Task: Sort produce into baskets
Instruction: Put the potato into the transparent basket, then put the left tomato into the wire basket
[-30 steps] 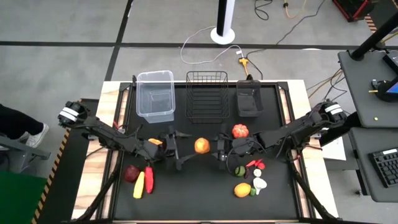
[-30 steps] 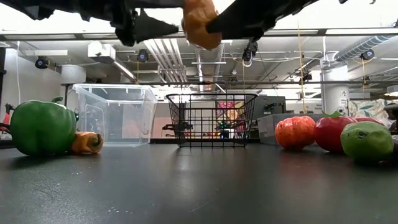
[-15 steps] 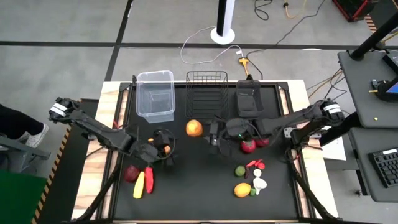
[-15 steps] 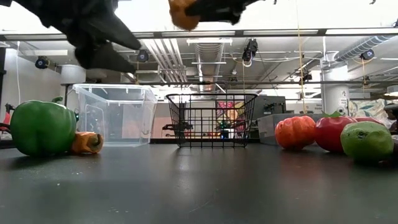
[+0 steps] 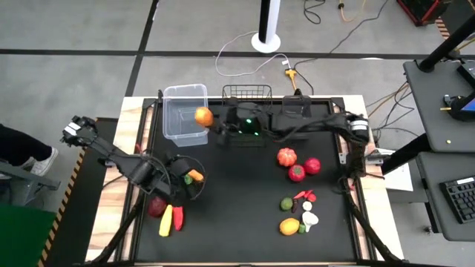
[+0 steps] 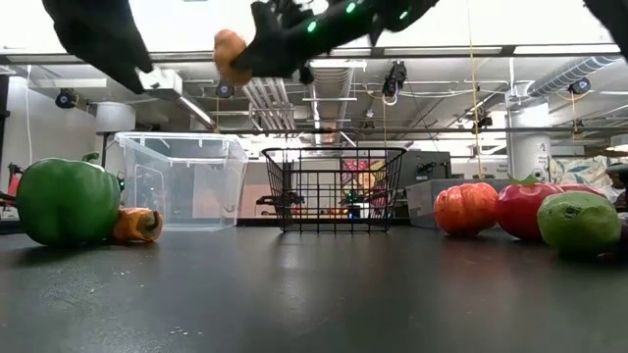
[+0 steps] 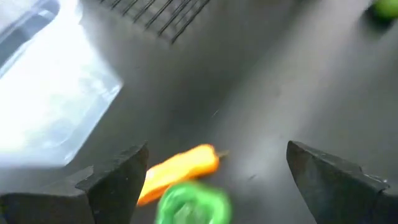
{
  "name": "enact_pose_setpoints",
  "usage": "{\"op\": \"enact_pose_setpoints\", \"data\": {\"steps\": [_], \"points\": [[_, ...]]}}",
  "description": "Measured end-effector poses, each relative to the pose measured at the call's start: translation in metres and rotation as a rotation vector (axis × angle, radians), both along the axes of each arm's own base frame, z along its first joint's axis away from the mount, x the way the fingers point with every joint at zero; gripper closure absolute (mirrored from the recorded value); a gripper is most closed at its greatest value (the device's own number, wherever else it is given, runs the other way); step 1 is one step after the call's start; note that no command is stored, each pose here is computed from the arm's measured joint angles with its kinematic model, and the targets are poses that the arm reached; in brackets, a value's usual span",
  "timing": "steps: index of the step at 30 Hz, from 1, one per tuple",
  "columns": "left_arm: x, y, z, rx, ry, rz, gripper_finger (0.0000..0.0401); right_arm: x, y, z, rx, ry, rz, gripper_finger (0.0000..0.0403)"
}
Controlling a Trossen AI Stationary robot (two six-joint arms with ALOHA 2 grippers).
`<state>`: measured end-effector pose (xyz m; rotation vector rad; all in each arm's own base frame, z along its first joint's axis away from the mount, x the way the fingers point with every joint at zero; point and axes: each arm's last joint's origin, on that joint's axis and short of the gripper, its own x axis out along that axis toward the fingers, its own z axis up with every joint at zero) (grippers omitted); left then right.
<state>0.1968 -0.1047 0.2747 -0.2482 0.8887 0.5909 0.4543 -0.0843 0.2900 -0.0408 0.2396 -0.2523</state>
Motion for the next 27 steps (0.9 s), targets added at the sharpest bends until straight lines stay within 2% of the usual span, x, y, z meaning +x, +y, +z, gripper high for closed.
{"op": "enact_pose_setpoints", "data": {"steps": [6, 11, 20, 27], "points": [[-0.010, -0.014, 0.003, 0.049, 0.112, 0.031, 0.0040, 0.029, -0.019, -0.022, 0.047, 0.028, -0.010, 0.0216], [-0.016, -0.023, 0.000, 0.039, 0.162, 0.002, 0.0040, 0.041, -0.028, -0.034, 0.079, 0.106, -0.028, 0.0205], [-0.022, -0.030, -0.003, 0.031, 0.165, -0.016, 0.0040, 0.053, -0.035, -0.039, 0.128, 0.211, -0.049, 0.0149], [-0.023, -0.031, -0.003, 0.021, 0.151, 0.000, 0.0040, 0.051, -0.034, -0.028, 0.099, 0.230, -0.037, 0.0122]]}}
